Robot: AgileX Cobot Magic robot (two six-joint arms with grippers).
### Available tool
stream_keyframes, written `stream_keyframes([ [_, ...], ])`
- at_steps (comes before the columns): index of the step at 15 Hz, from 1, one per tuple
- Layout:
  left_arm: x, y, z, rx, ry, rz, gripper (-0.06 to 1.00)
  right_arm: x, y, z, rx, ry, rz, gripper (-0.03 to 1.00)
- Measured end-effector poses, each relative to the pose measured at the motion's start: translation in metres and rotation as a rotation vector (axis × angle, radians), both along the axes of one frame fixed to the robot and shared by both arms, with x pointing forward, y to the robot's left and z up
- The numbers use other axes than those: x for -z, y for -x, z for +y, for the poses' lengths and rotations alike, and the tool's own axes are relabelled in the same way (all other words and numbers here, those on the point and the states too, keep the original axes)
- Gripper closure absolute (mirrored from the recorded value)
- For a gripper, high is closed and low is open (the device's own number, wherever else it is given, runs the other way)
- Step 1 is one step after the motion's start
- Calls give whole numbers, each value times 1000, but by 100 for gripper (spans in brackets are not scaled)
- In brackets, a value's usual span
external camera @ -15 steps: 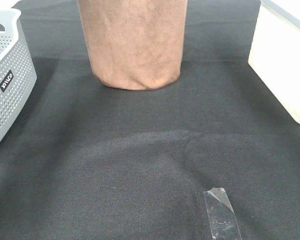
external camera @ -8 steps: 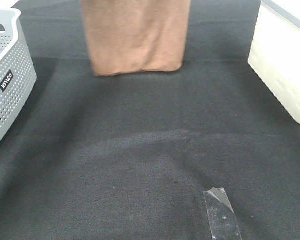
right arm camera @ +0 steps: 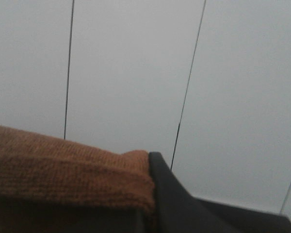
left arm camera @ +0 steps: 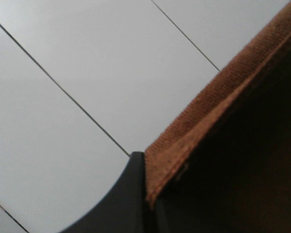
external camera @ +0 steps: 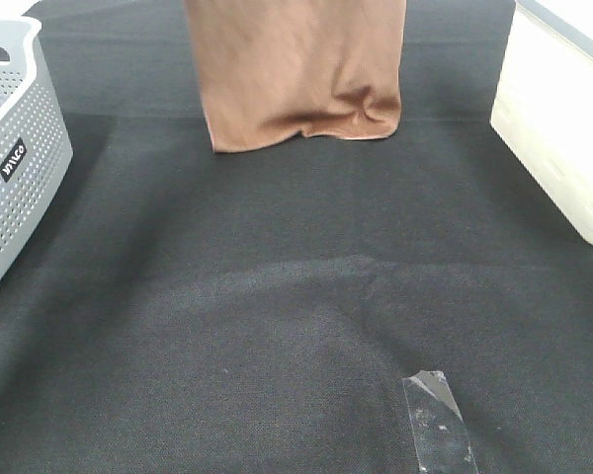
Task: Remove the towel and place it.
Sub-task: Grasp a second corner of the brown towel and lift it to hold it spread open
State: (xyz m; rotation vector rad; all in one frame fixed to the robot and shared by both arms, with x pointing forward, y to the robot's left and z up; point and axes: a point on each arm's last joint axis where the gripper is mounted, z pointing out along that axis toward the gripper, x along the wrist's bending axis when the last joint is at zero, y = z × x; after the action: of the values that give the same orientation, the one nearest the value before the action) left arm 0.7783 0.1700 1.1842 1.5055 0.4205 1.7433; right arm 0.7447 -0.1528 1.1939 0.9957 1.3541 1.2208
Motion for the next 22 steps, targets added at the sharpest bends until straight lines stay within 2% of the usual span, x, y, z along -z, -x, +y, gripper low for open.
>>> stream_keyframes([
  [2, 17, 1, -10, 26, -57, 208, 94, 10, 5, -6, 53, -52, 192, 97],
  [4, 29, 12, -20, 59, -103, 443, 94, 13, 22, -9, 55, -44, 417, 97],
  [6, 26, 30, -20, 74, -77, 646, 94, 13, 46, -12, 16, 28, 647, 97],
  [8, 22, 47, -17, 64, -15, 819, 94, 18, 65, -13, -33, 110, 834, 97],
  [10, 25, 56, -16, 51, 18, 941, 94, 19, 72, -14, -54, 151, 893, 97],
  [11, 27, 60, -17, 52, 74, 1009, 94, 15, 77, -14, -69, 161, 894, 97],
  [13, 24, 63, -18, 35, 215, 1050, 94, 7, 89, -16, -92, 167, 898, 97],
  [15, 20, 72, -16, 20, 291, 1102, 94, 8, 106, -21, -100, 178, 945, 97],
  [18, 20, 113, -9, -4, 290, 1258, 94, 13, 144, -31, -114, 186, 1032, 97],
  [20, 25, 159, 1, -21, 275, 1367, 94, 15, 176, -38, -136, 173, 1077, 97],
  [21, 29, 197, 8, -16, 278, 1431, 94, 18, 204, -43, -155, 165, 1104, 97],
  [22, 27, 222, 15, -11, 284, 1447, 94, 20, 221, -45, -173, 156, 1123, 97],
])
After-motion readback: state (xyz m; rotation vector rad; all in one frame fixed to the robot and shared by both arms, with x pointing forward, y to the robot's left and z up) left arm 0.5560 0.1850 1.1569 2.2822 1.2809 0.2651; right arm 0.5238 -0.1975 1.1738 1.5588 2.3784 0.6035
